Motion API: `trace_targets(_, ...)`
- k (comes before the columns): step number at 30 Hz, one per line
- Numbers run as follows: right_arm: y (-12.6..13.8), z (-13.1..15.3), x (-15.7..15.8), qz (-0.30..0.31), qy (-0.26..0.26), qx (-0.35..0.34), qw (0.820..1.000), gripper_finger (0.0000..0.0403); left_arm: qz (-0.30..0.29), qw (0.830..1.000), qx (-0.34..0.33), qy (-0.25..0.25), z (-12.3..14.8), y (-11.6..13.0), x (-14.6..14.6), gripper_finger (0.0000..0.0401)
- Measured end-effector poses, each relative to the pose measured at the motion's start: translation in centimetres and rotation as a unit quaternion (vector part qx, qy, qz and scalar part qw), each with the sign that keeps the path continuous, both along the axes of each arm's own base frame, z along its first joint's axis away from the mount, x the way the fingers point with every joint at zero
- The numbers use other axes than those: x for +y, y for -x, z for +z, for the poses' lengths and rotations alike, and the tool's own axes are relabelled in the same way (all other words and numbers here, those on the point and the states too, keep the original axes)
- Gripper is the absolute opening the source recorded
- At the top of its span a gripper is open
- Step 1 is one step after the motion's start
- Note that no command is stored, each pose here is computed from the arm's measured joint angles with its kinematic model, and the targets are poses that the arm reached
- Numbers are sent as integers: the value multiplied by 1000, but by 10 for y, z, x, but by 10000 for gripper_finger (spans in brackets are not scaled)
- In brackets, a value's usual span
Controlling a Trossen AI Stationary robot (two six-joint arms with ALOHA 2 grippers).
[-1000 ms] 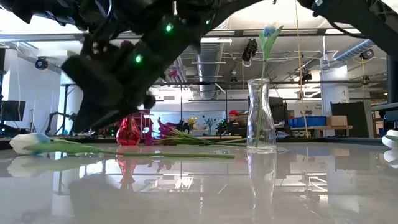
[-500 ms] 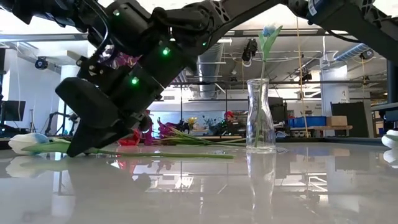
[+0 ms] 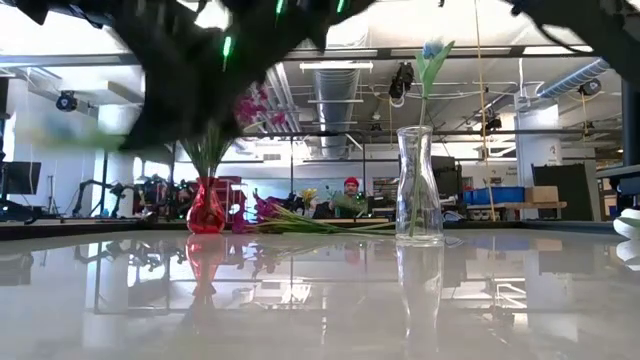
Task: Sort flowers into vase by color
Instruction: Put the white flower into the transparent vase
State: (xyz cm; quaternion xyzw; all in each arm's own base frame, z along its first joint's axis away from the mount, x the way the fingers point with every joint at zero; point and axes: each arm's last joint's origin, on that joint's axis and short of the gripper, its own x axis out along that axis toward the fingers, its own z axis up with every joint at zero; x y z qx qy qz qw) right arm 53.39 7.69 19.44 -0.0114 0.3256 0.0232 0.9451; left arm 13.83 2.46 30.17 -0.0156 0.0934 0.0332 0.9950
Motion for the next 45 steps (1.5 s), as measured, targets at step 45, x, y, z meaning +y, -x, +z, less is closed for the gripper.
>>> trace_targets(45, 215, 119, -44, -400, 339, -410, 746, 12, 38, 999, 22, -12, 11, 6, 1, 123)
